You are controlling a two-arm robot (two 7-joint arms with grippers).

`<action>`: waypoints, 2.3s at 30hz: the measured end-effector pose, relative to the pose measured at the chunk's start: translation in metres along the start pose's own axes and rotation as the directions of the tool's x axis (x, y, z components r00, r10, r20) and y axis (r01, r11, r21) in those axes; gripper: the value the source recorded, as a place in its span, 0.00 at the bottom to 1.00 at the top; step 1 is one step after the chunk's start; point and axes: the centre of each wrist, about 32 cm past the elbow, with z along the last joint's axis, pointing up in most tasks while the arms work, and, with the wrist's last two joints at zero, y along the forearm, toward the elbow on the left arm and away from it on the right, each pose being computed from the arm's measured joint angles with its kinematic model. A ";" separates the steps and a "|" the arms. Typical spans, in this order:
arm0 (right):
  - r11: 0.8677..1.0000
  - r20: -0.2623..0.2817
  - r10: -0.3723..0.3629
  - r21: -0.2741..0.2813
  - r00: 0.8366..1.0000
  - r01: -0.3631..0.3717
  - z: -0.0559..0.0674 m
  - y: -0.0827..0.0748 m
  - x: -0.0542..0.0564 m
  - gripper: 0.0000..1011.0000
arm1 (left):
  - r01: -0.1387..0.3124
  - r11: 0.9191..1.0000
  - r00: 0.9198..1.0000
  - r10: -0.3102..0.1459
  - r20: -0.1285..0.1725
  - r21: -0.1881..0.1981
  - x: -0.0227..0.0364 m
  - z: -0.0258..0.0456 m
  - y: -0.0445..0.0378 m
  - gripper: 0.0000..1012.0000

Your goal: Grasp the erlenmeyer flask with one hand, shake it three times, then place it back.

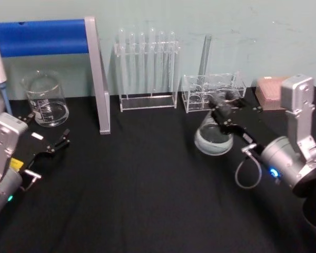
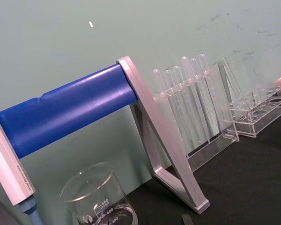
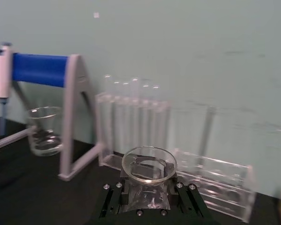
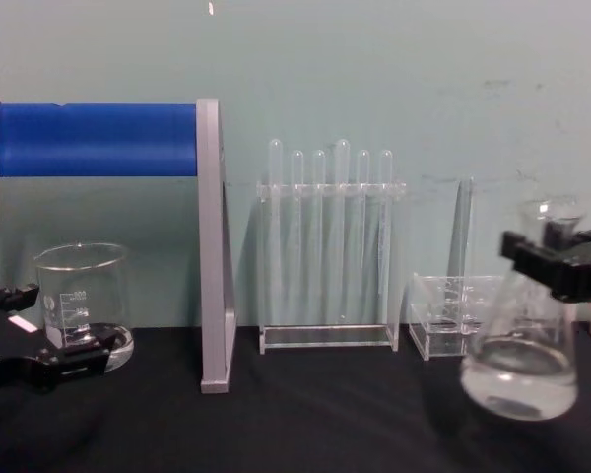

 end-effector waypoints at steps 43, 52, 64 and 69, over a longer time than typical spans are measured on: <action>0.885 -0.009 0.465 0.002 0.885 -0.465 0.000 0.007 -0.064 0.45 | 0.000 1.000 1.000 0.000 0.000 0.000 0.0000 0.0000 0.0000 0.99; 0.929 0.006 0.370 0.006 0.929 -0.370 0.000 0.007 -0.050 0.45 | 0.000 1.000 1.000 0.000 0.000 0.000 0.0000 0.0000 0.0000 0.99; 0.982 0.005 0.186 0.014 0.983 -0.186 0.000 0.004 -0.021 0.45 | 0.000 1.000 1.000 0.000 0.000 0.000 0.0000 0.0000 0.0000 0.99; 0.995 0.003 0.103 0.016 0.995 -0.103 0.001 0.001 -0.007 0.45 | 0.000 1.000 1.000 0.000 0.000 0.000 0.0000 0.0000 0.0000 0.99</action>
